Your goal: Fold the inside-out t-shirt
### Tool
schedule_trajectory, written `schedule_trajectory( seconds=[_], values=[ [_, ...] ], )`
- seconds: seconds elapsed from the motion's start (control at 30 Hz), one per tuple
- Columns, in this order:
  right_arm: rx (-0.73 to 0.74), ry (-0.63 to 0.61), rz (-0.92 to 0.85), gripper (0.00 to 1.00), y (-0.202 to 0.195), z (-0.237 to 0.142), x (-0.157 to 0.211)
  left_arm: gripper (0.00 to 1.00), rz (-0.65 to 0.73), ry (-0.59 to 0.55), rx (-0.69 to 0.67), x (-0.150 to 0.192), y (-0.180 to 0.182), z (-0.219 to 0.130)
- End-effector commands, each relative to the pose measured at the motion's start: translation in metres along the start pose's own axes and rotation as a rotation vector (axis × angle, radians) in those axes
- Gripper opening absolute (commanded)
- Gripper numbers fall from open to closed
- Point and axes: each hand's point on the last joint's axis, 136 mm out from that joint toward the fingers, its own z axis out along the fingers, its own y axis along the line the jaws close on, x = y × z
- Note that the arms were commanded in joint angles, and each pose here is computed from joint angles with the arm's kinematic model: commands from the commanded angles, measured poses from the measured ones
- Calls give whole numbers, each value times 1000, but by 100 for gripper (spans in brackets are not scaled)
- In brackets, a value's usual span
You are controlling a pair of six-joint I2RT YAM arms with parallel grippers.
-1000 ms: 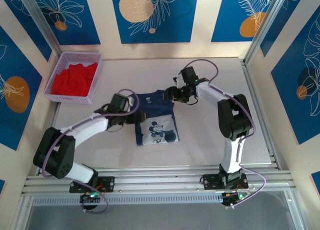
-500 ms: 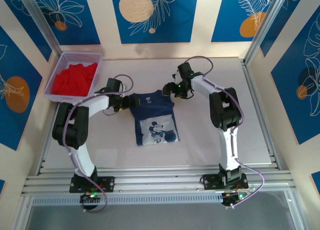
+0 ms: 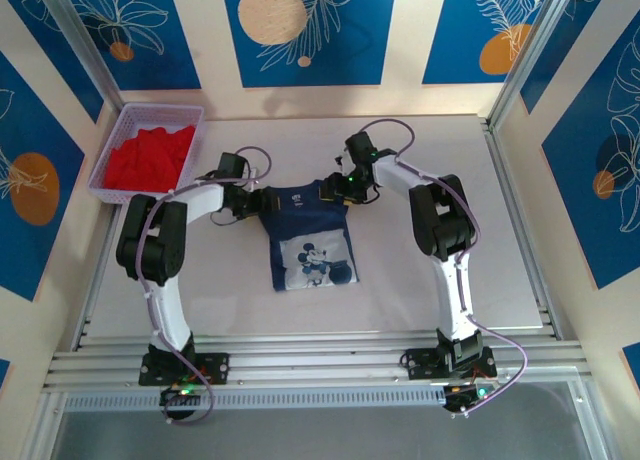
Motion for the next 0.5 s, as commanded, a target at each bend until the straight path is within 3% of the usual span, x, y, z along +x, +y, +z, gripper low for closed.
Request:
schedule_trajectory(
  seconds=[0.0,0.23,0.47],
  values=[
    [-36,50,15,59,7,14,13,61,52,72,162,19,-39,30],
    [-62,44,32,47,12,20,11,49,66,82,224,15,-56,37],
    [-65,33,47,41,10,24,9,36,65,94,236,16,-60,44]
  ],
)
